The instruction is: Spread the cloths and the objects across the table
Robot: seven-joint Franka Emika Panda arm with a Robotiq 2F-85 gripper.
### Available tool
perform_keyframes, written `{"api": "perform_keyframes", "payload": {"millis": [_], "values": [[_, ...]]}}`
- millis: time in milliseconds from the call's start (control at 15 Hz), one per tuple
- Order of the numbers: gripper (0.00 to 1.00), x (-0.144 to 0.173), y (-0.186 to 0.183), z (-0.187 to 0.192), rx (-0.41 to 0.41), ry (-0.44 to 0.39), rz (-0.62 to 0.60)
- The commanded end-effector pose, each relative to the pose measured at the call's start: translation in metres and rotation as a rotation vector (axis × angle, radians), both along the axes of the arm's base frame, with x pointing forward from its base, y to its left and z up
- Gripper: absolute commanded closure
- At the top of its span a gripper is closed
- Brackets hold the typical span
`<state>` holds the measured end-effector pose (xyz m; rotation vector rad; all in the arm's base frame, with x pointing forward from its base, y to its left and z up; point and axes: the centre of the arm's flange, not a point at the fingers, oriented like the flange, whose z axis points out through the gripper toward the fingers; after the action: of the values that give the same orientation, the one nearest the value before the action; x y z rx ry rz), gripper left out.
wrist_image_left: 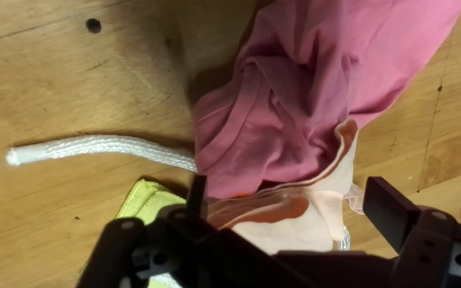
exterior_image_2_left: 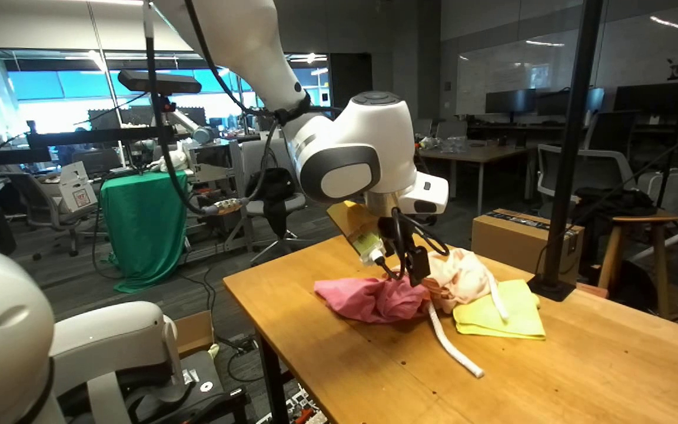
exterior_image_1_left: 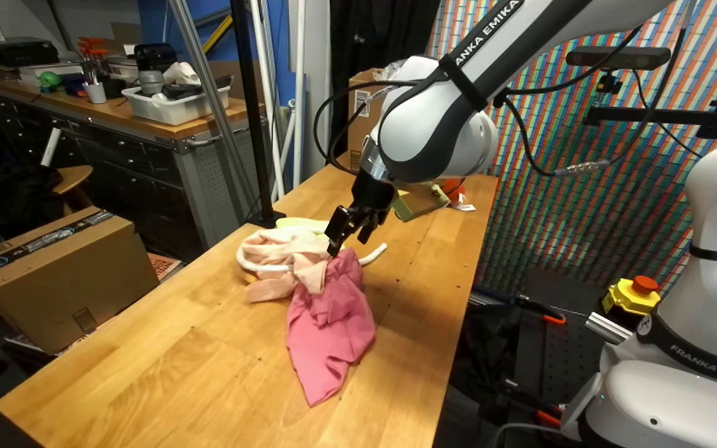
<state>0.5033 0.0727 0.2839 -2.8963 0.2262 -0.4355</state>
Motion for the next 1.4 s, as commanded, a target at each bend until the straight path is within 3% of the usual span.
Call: {"api": "perform_keyframes", "payload": {"millis": [0,400,1133,1200,1333], "values": [[0.0,0.017,0.008,-0.027,-0.025,-0.013,0.02],[0.0,0.019,0.019,-0.058,-0.063,0.03,0.089],[0.0,0.018,0.042,-0.088,-0.138,0.007,0.166],[0.25,0.017,0.041,-0.088,-0.14,0.006,0.171],[0.32,0.022,0.037,-0.085,-0.141,0.001,0.174]]}}
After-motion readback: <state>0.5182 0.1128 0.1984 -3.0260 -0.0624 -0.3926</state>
